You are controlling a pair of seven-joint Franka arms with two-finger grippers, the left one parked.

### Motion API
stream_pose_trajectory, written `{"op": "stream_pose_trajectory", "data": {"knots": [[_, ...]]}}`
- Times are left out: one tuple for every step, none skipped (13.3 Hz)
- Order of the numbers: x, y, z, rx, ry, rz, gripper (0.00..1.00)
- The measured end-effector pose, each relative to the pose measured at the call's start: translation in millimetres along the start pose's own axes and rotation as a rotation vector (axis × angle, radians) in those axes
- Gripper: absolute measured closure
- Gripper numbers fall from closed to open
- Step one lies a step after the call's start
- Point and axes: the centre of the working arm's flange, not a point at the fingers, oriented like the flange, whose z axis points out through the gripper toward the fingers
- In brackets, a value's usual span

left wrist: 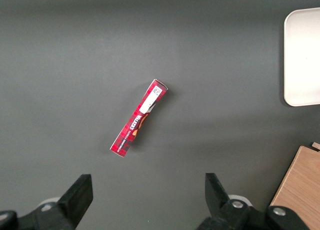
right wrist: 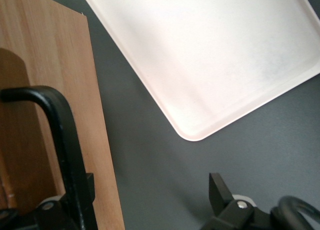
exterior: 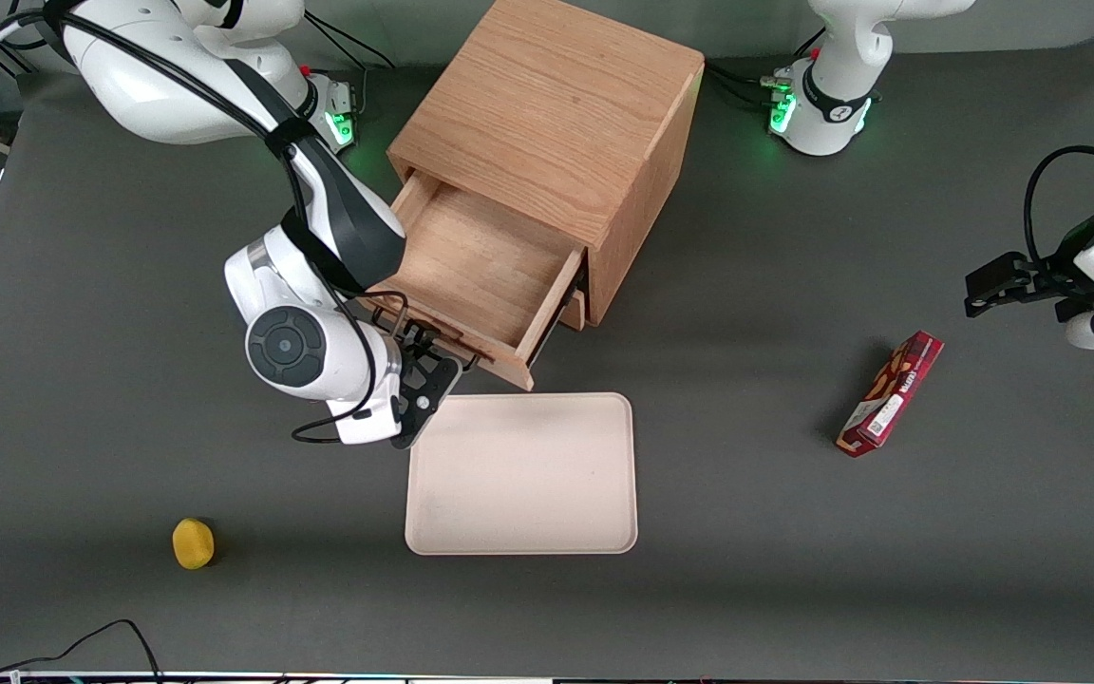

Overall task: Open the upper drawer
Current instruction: 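Keep pulling the upper drawer further out with the right gripper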

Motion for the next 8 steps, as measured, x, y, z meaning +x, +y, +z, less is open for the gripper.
{"op": "stream_pose_trajectory", "data": {"knots": [[-0.6, 5.9, -1.1, -0.003, 0.004, -0.001, 0.0], [-0.8, 10.4, -1.4, -0.004, 0.008, -0.004, 0.0], [-0.4, 13.8, -1.5, -0.005, 0.011, -0.007, 0.0], [0.3, 16.6, -1.3, -0.005, 0.014, -0.009, 0.0], [0.0, 20.1, -1.8, -0.006, 0.015, -0.01, 0.0], [-1.1, 24.6, -2.9, -0.011, 0.016, -0.011, 0.0], [-2.0, 29.4, -3.5, -0.015, 0.018, -0.011, 0.0], [-2.0, 33.2, -2.8, -0.016, 0.02, -0.014, 0.0]]}}
